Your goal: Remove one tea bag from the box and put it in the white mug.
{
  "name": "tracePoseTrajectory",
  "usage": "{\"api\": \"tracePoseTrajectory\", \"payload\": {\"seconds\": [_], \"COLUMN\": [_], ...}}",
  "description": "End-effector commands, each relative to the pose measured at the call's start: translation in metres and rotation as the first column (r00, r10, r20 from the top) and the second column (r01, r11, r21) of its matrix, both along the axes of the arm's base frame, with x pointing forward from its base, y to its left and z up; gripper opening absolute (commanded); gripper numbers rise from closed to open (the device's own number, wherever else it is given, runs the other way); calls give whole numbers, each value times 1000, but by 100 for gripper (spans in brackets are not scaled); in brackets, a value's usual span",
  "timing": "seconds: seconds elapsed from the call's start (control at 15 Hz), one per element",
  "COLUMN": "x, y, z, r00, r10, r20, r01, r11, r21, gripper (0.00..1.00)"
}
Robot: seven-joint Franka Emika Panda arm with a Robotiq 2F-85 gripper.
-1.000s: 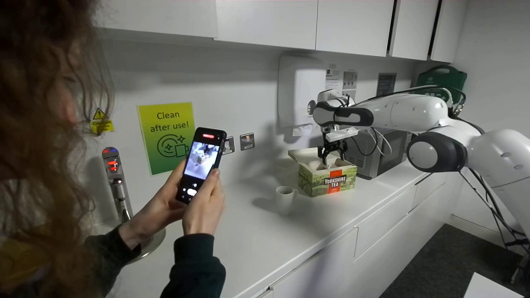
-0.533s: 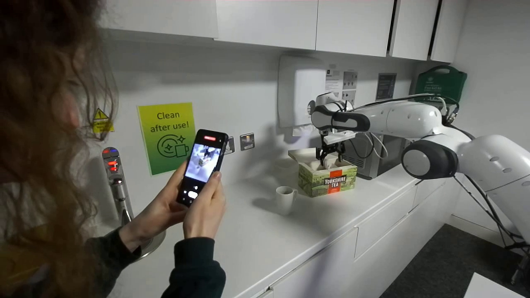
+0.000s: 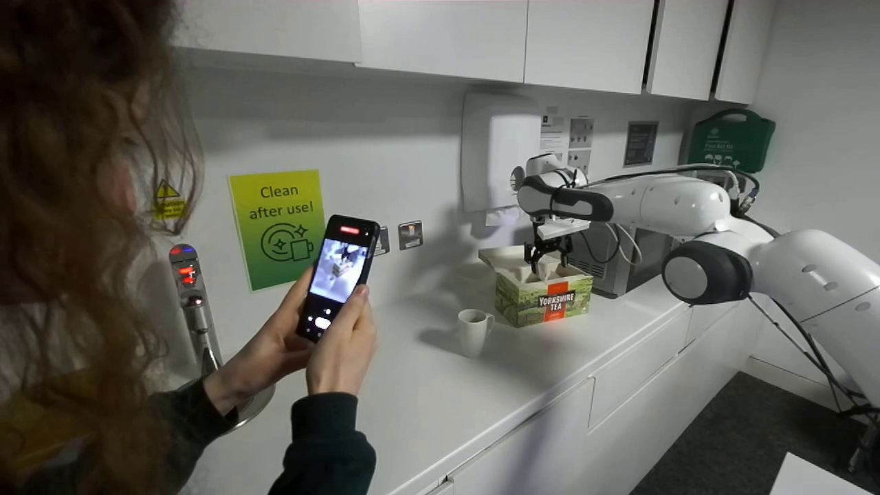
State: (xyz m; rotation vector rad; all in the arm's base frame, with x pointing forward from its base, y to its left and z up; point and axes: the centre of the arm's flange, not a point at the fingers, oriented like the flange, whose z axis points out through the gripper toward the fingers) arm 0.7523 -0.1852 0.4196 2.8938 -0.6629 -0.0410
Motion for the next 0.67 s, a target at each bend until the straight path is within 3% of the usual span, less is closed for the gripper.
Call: {"api": "tracePoseTrajectory", "payload": {"seconds": [0.0, 0.2, 0.33, 0.6], "x": [28, 29, 30, 29], "y": [-12, -18, -23, -33], "z": [5, -1, -2, 3], "r00": [999, 999, 999, 999], "r10": [-28, -38, -42, -50], "r20": [18, 14, 14, 21], "r01": [28, 38, 42, 49], "r11": [1000, 999, 999, 999], "r21": [7, 10, 9, 8], "gripper": [100, 97, 73, 48]}}
